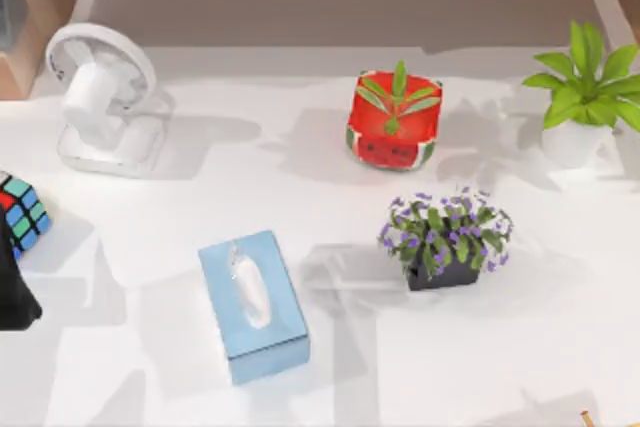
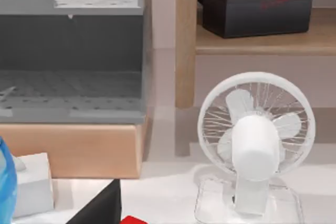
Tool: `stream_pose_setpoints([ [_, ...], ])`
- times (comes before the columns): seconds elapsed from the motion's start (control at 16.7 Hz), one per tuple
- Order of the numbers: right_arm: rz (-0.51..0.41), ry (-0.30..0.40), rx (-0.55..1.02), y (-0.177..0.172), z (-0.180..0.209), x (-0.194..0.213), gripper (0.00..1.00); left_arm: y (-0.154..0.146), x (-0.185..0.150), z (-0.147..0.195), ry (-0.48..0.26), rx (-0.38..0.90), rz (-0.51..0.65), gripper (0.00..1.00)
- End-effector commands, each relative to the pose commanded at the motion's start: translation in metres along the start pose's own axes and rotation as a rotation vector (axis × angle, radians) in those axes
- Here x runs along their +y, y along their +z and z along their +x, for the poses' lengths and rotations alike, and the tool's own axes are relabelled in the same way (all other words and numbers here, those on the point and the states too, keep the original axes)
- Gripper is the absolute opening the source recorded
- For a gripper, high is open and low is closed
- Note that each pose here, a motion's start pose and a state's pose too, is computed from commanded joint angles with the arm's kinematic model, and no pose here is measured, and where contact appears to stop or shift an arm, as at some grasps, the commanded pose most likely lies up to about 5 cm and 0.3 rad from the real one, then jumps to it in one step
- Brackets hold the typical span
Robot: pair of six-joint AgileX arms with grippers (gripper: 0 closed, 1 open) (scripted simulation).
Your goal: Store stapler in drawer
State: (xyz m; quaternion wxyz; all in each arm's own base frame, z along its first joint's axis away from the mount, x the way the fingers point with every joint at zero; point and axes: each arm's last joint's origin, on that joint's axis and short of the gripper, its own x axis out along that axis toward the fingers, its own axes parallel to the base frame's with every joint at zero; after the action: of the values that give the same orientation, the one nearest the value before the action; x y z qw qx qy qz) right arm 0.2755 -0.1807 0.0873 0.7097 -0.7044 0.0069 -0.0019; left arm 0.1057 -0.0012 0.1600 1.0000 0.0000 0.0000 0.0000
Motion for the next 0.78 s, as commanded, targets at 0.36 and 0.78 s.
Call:
stream_pose_setpoints([
  [0.36,-0.002,-0.003,0.000,0.001,0.037,-0.001,0.00,0.000,0.000,0.000,0.000,0.000,0.000,1.00],
  [0.78,-0.005,-0.003,0.009,-0.002,0.048,-0.001,0.00,0.000,0.000,0.000,0.000,0.000,0.000,1.00],
])
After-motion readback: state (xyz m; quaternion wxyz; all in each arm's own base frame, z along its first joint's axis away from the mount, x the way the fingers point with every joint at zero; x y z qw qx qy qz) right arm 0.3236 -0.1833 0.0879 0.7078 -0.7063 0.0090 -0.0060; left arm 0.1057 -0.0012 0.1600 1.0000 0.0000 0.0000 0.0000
